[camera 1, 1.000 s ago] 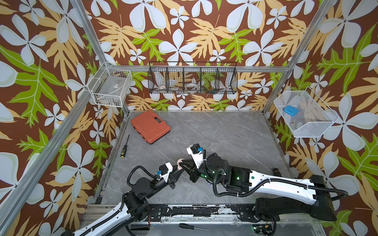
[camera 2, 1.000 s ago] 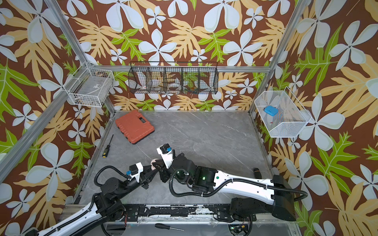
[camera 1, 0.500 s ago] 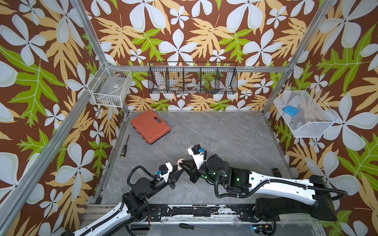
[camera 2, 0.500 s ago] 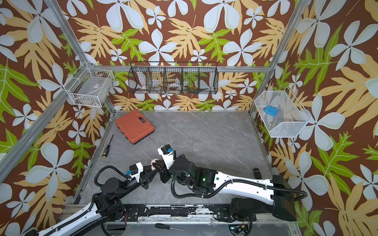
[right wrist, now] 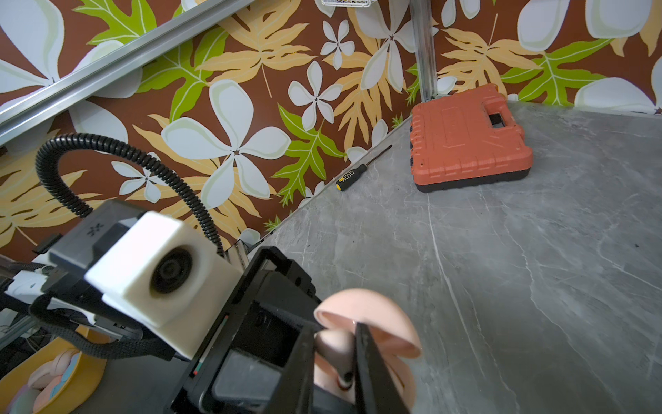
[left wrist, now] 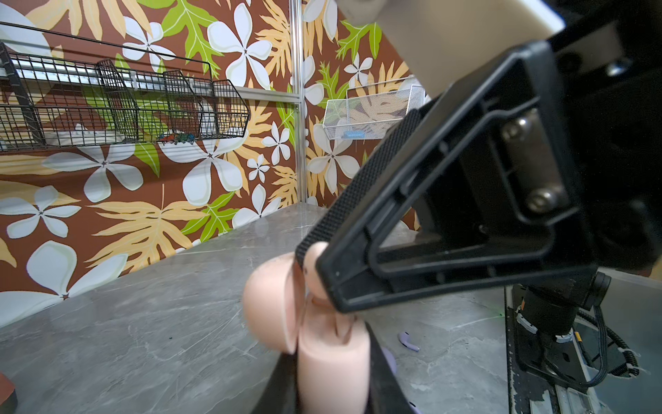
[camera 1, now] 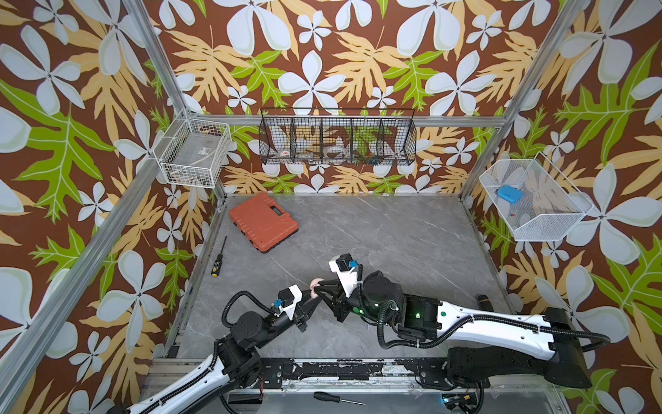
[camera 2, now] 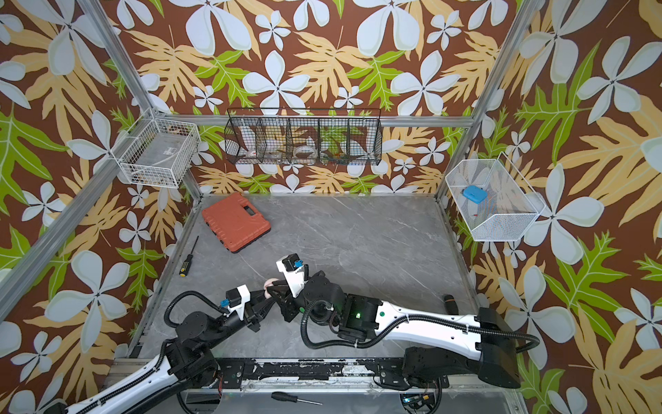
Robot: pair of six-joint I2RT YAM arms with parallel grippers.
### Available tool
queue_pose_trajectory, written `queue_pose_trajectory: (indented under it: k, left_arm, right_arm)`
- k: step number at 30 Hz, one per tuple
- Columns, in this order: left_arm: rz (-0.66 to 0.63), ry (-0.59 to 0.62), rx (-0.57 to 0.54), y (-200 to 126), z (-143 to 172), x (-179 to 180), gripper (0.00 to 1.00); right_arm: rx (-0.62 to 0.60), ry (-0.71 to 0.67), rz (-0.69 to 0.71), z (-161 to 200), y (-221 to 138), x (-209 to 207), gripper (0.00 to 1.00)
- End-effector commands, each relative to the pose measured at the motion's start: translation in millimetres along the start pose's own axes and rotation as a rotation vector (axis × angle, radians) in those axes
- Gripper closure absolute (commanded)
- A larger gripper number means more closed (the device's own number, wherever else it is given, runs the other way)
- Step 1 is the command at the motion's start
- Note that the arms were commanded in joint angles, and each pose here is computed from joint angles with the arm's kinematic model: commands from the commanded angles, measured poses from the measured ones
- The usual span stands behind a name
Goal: Insert wireless bluetooth earbuds into charging case
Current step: Insert the wireless bluetooth earbud into the charging case.
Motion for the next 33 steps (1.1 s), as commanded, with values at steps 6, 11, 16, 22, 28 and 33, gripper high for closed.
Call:
queue_pose_trajectory:
  k: [6, 11, 16, 22, 28, 33]
  left_arm:
    - [-0.009, 0.009, -0.041, -0.3, -7.4, 1.4, 1.0]
    - [-0.008, 0.011, -0.039, -0.3, -6.6, 1.3, 1.0]
    - [0.003, 0.014, -0.04, -0.3, -6.7, -0.2, 1.0]
    - [0.019, 0.013, -0.042, -0.6, -6.9, -2.1, 1.0]
    - [0.103, 0.028, -0.046, -0.4, -7.3, -12.3, 1.0]
    - [0.175, 0.028, -0.053, -1.3, -8.0, -20.9, 1.0]
  right_arm:
    - [-0.011, -0.003, -0.011, -3.3, -1.6, 2.4, 0.75]
    - [-0.024, -0.007, 0.001, -7.8, -5.5, 2.4, 0.69]
    - [-0.055, -0.015, -0.001, -21.8, -17.4, 7.2, 0.57]
    - [-0.11, -0.018, 0.01, -34.2, -36.6, 6.6, 0.33]
    - [-0.162, 0.003, 0.046, -41.1, -55.0, -2.1, 0.14]
    - [-0.178, 0.076, 0.002, -44.5, -65.7, -11.0, 0.0]
Point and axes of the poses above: each gripper's point midway between its finger pads, its own y axis out along the fingers, its own x axis along the line the jaws close on, z = x × y, the point moved 5 cm from there along -y, back along the fingers, and after that the axes turned 8 degrees about y, right-handed, at the moved point
